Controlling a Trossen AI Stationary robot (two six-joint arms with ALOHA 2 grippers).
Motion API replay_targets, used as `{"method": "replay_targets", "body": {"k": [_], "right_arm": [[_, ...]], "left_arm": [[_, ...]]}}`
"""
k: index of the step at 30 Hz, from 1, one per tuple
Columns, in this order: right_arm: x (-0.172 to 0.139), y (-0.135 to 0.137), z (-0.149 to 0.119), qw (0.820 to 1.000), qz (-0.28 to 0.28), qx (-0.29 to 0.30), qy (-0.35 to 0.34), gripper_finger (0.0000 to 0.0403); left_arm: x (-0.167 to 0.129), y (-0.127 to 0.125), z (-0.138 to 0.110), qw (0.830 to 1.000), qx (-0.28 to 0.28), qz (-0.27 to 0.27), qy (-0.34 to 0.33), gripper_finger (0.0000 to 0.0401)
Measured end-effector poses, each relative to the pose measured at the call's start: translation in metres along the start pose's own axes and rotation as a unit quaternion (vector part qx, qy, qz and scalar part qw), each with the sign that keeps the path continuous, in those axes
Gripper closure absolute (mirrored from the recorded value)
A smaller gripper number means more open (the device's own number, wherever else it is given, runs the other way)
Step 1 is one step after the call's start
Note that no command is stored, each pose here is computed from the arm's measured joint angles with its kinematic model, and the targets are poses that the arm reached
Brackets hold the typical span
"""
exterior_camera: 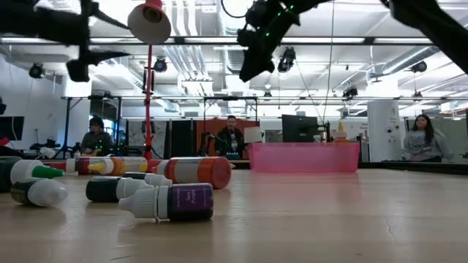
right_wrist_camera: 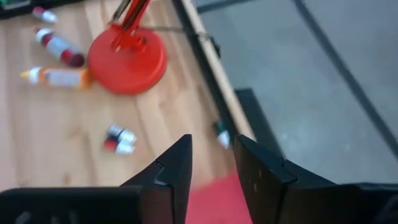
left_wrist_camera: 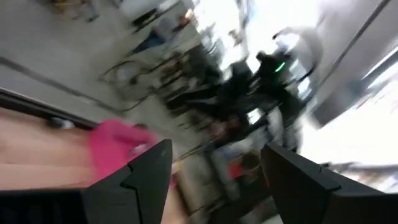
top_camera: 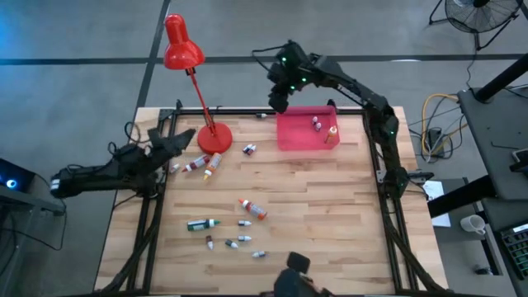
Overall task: Pick & Place food coloring
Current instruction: Put the small green food coloring bottle into the red bin
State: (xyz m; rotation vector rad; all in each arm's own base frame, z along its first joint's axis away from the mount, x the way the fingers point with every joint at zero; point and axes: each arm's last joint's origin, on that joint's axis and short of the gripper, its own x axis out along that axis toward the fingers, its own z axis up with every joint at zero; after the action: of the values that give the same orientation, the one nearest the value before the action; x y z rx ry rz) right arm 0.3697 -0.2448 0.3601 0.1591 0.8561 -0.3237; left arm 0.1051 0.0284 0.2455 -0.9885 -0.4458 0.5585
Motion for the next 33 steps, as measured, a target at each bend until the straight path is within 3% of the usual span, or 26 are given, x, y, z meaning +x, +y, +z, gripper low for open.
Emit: {"method": "replay_targets", "body": {"k": [5, 8, 11, 13, 16, 21, 24, 27, 33], "right_arm": [[-0.024, 0.015, -0.014, 0.999, 0.010, 0.022, 0.031, 0.0301], [-0.039, 0.022, -0.024, 0.999, 0.009, 0.036, 0.037, 0.0307], [-0.057, 0.031, -0.036, 0.998, 0.011, 0.053, 0.035, 0.0314], [-0.066, 0.036, -0.046, 0.997, 0.013, 0.061, 0.036, 0.0318], [-0.076, 0.043, -0.061, 0.997, 0.014, 0.074, 0.025, 0.0324], [-0.094, 0.053, -0.086, 0.996, 0.016, 0.091, -0.002, 0.0331], [-0.101, 0.056, -0.099, 0.994, 0.016, 0.104, -0.017, 0.0333], [-0.107, 0.056, -0.108, 0.992, -0.006, 0.118, -0.041, 0.0331], [-0.108, 0.055, -0.117, 0.985, -0.048, 0.148, -0.070, 0.0328]], "left_arm": [[0.034, -0.029, -0.009, 0.982, 0.129, 0.085, 0.105, 0.0181], [0.055, -0.048, -0.012, 0.960, 0.206, 0.132, 0.140, 0.0181], [0.078, -0.061, -0.015, 0.926, 0.287, 0.186, 0.160, 0.0182], [0.095, -0.075, -0.011, 0.915, 0.312, 0.203, 0.155, 0.0189], [0.117, -0.080, -0.013, 0.885, 0.353, 0.247, 0.178, 0.0220], [0.157, -0.088, -0.013, 0.862, 0.396, 0.254, 0.188, 0.0315], [0.179, -0.084, -0.016, 0.832, 0.444, 0.263, 0.205, 0.0376], [0.203, -0.074, -0.023, 0.810, 0.466, 0.270, 0.232, 0.0396], [0.255, -0.035, -0.026, 0.801, 0.438, 0.306, 0.272, 0.0401]]}}
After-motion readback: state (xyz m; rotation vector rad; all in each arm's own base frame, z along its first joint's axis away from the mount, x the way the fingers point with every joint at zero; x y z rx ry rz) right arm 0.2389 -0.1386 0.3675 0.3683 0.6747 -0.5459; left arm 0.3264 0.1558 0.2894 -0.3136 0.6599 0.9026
